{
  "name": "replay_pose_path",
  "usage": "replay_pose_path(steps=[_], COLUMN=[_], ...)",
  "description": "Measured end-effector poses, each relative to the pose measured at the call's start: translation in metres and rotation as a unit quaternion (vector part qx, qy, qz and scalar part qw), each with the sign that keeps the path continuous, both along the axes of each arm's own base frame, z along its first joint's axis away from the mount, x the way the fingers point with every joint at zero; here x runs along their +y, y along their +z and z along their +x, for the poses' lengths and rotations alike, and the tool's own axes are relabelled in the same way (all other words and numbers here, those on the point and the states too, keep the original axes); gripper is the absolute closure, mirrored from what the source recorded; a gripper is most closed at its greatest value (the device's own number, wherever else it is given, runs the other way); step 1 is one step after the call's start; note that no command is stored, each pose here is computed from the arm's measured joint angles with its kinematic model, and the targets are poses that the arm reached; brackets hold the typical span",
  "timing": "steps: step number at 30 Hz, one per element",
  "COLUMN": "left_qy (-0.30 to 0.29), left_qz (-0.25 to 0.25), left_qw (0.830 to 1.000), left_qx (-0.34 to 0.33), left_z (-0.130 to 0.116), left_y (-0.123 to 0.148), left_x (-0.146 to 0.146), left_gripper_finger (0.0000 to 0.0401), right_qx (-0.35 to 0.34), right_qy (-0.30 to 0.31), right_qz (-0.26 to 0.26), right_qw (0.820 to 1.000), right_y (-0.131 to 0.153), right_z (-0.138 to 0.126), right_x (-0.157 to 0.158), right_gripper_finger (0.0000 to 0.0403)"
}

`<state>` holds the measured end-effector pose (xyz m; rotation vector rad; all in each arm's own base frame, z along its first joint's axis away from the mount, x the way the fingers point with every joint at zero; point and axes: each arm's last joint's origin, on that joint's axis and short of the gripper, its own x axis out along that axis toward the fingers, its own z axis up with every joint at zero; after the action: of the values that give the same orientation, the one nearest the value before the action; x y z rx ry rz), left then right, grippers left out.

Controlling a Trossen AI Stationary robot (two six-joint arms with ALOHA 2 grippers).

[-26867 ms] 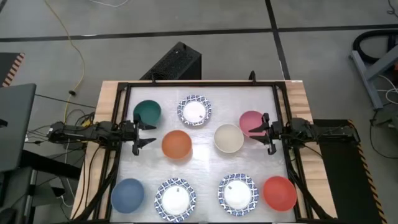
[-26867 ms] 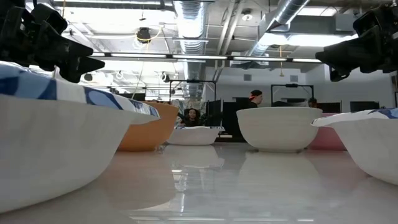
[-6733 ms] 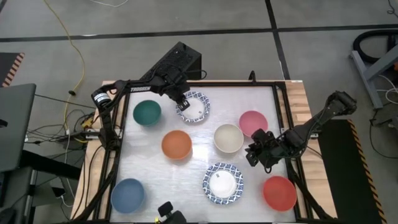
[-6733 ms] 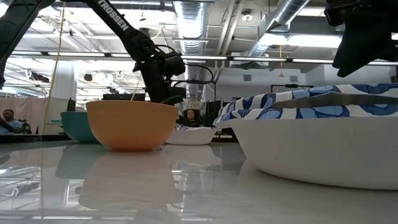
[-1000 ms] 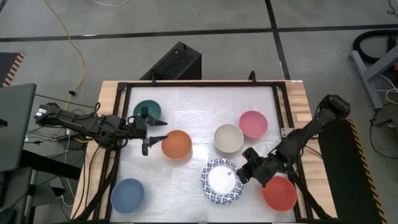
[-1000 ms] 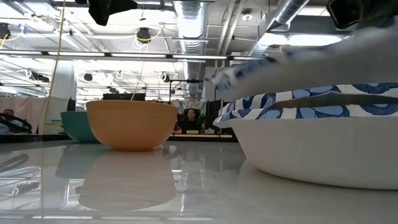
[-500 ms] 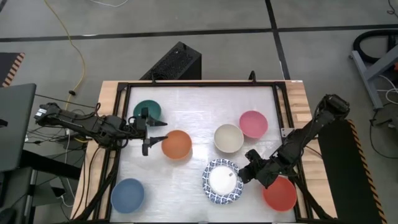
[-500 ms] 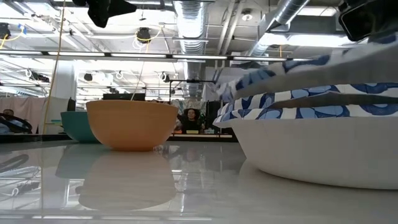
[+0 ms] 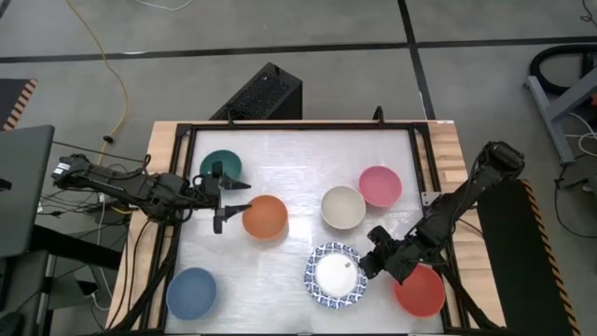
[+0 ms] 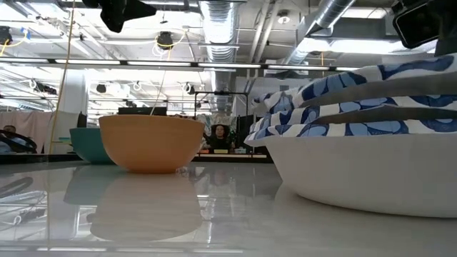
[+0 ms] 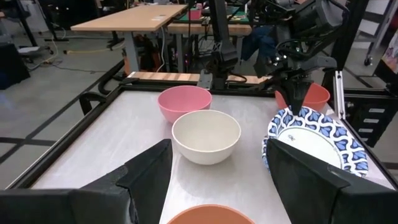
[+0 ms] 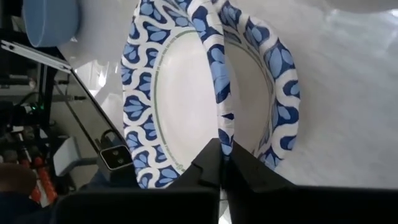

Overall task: Nest bowls inside each other
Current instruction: Stack the top white paper bowl into the other stacked white paper bowls, then stack the green bowl into the white paper bowl

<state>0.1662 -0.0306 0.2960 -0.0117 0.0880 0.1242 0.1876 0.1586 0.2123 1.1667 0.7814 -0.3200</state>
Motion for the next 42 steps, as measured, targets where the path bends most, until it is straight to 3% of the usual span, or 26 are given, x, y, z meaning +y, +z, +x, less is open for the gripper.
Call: replay_pose_path(steps=[21,35,42], left_qy=[0.006,0.002,-0.075], left_qz=[-0.002,-0.011,-0.041], left_qw=[1.0,1.0,0.988], left_qx=[0.0,0.007,0.131], left_z=[0.0,0.0,-0.007], left_y=[0.0,-0.002,-0.025], left_x=[0.0,0.0,-0.006], left_gripper_finger=[0.0151,0.0151,0.0151], right_qx=[0.016,0.084,0.078], right_qy=[0.025,0.006,0.016], right_qz=[-0.012,-0.022,-0.049], right_qw=[0.999,0.996,0.996], right_y=[-0.002,-0.009,-0.01], right_z=[-0.002,-0.001,-0.002], right_x=[0.0,-0.016,-0.017], right_gripper_finger=[0.0205,0.02,0.02])
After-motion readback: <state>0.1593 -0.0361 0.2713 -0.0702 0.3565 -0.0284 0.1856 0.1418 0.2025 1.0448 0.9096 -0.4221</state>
